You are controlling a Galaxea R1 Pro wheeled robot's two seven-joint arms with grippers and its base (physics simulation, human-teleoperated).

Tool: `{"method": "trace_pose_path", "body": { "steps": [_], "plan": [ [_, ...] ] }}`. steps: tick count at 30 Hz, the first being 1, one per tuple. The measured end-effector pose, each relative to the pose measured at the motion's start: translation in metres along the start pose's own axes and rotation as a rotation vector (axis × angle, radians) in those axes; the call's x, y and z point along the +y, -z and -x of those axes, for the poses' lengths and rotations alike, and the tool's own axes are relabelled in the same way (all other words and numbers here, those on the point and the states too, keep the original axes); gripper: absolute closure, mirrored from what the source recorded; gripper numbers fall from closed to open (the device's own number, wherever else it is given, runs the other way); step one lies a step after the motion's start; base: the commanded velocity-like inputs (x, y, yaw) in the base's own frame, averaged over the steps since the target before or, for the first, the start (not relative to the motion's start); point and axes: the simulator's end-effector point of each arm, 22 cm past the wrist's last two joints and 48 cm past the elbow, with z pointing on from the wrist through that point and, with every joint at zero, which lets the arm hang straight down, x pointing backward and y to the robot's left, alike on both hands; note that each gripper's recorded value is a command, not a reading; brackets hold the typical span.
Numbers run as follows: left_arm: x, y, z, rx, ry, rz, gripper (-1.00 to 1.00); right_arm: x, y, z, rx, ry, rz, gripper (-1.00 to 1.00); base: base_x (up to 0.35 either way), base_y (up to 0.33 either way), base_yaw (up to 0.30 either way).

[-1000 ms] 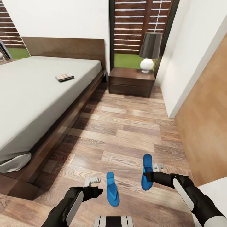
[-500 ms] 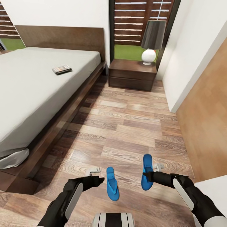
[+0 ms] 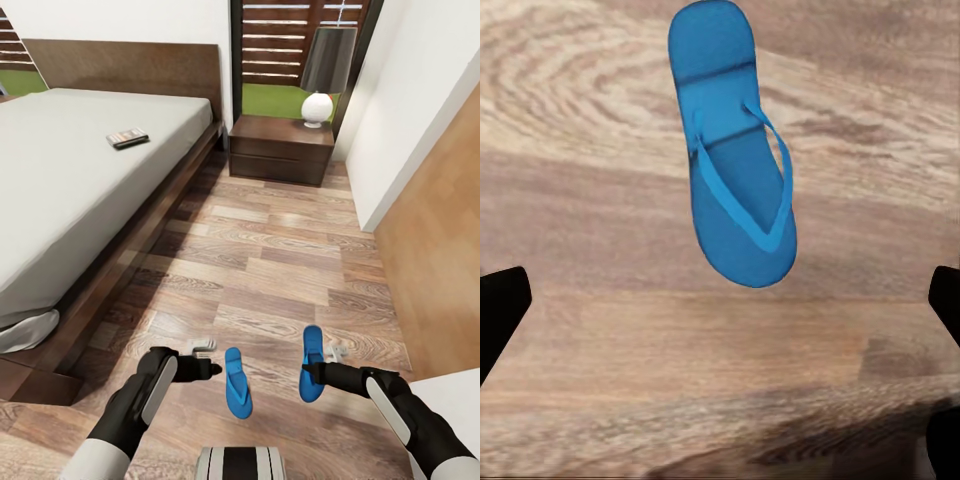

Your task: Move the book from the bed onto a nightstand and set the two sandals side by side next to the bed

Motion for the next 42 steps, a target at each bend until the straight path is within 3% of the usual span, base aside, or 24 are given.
{"method": "trace_pose_path", "body": {
  "steps": [17, 19, 21, 22, 24, 28, 33, 42],
  "plan": [
    [0.013, -0.030, -0.023, 0.058, 0.026, 0.003, -1.00, -0.018, -0.017, -0.023, 0.044, -0.042, -0.008, 1.00, 0.000, 0.000, 0.000],
    [0.013, -0.033, -0.025, 0.063, 0.029, 0.002, -1.00, -0.032, -0.011, -0.015, 0.015, -0.074, -0.025, 1.00, 0.000, 0.000, 0.000],
    [0.014, -0.037, -0.028, 0.070, 0.031, 0.000, -1.00, -0.068, 0.010, -0.004, -0.010, -0.153, -0.077, 1.00, 0.000, 0.000, 0.000],
    [0.014, -0.038, -0.030, 0.073, 0.032, 0.000, -1.00, -0.072, 0.012, -0.005, -0.005, -0.173, -0.080, 1.00, 0.000, 0.000, 0.000],
    [0.015, -0.042, -0.032, 0.081, 0.034, -0.001, -1.00, -0.086, 0.024, -0.016, 0.057, -0.269, -0.097, 1.00, 0.000, 0.000, 0.000],
    [0.016, -0.048, -0.038, 0.096, 0.039, -0.001, -1.00, -0.081, 0.028, -0.021, 0.110, -0.353, -0.067, 1.00, 0.000, 0.000, 0.000],
    [0.019, -0.056, -0.046, 0.115, 0.046, -0.001, -1.00, -0.054, 0.026, 0.000, 0.071, -0.435, 0.054, 1.00, 0.000, 0.000, 0.000],
    [0.024, -0.069, -0.060, 0.150, 0.059, -0.001, -1.00, -0.055, 0.016, -0.008, 0.084, -0.473, 0.077, 1.00, 0.000, 0.000, 0.000]
  ]
}}
